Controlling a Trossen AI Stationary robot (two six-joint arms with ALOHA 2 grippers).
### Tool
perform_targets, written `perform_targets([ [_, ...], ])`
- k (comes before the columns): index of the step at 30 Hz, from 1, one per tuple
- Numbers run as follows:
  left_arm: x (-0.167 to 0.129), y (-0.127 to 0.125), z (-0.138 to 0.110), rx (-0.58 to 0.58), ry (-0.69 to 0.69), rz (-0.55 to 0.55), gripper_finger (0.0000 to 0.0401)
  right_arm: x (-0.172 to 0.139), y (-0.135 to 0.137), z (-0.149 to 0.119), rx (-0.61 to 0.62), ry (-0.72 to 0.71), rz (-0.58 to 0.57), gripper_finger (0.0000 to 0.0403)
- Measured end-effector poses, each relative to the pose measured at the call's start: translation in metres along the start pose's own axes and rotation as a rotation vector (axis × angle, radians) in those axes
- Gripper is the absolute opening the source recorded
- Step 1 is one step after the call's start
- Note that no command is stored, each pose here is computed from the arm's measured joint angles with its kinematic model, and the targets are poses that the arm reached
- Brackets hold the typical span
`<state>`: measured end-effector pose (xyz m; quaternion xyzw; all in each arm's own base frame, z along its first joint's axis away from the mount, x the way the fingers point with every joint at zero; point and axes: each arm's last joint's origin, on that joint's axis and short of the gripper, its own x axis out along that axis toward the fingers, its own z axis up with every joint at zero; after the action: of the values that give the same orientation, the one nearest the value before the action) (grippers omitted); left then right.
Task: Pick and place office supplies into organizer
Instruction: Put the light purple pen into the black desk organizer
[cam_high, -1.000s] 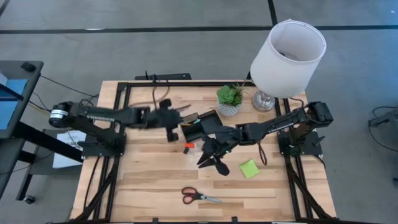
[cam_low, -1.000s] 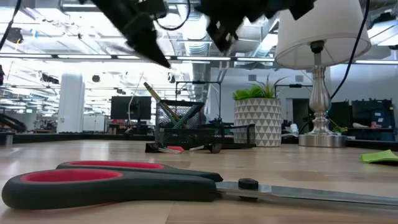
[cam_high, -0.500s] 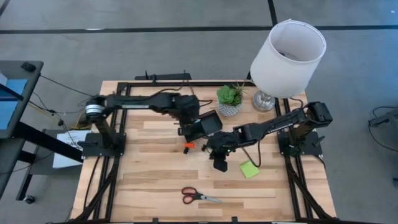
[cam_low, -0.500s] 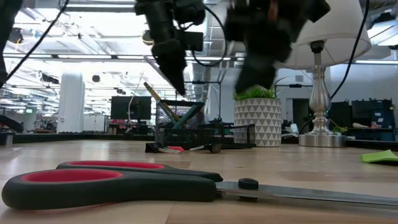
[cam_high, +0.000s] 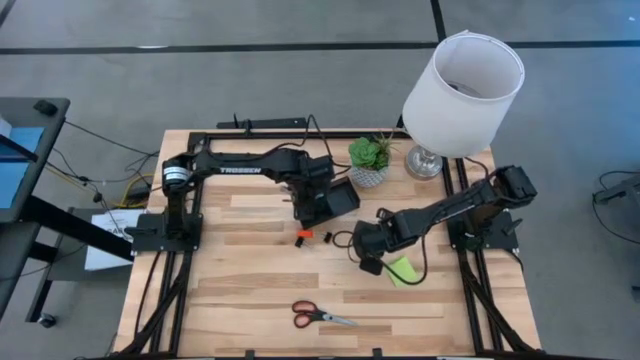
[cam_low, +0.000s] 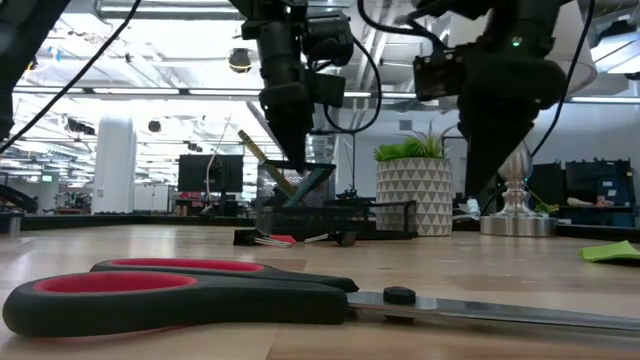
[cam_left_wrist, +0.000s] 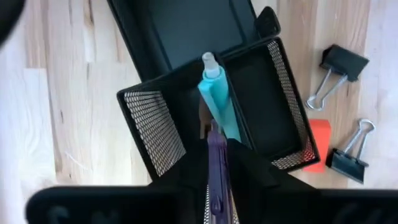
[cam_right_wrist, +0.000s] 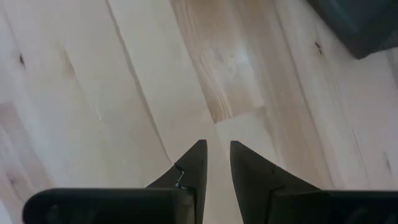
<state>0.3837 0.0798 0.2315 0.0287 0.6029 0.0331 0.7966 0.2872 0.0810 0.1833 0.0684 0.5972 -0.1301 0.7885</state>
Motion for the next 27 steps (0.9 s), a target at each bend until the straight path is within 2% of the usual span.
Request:
perform_targets([
  [10,-0.006,0.001,0.002,-0.018,-0.002,0.008,0.0113,-0.003,0.012,-0.007,-0.003,-0.017,-0.004,0.0065],
  [15,-0.006,0.001,0.001,-0.022,0.003,0.034,0.0126,-0.004,0.018,-0.01,0.002,-0.044,-0.017,0.0065],
  [18,-0.006,0.001,-0.001,-0.019,0.027,0.029,0.0099,-0.005,0.018,-0.011,0.022,-0.064,-0.054,0.0065],
  [23,-0.019,-0.003,-0.008,-0.03,0.056,0.021,0.0013,-0.006,0.02,-0.013,0.013,-0.079,-0.071,0.0065],
  [25,-0.035,-0.003,-0.014,-0.066,0.07,0.046,0.0007,-0.006,0.018,-0.011,0.02,-0.084,-0.077,0.0065],
  [27,-0.05,-0.005,-0.023,-0.123,0.108,0.119,0.0009,-0.006,0.015,-0.01,0.028,-0.092,-0.084,0.0065],
])
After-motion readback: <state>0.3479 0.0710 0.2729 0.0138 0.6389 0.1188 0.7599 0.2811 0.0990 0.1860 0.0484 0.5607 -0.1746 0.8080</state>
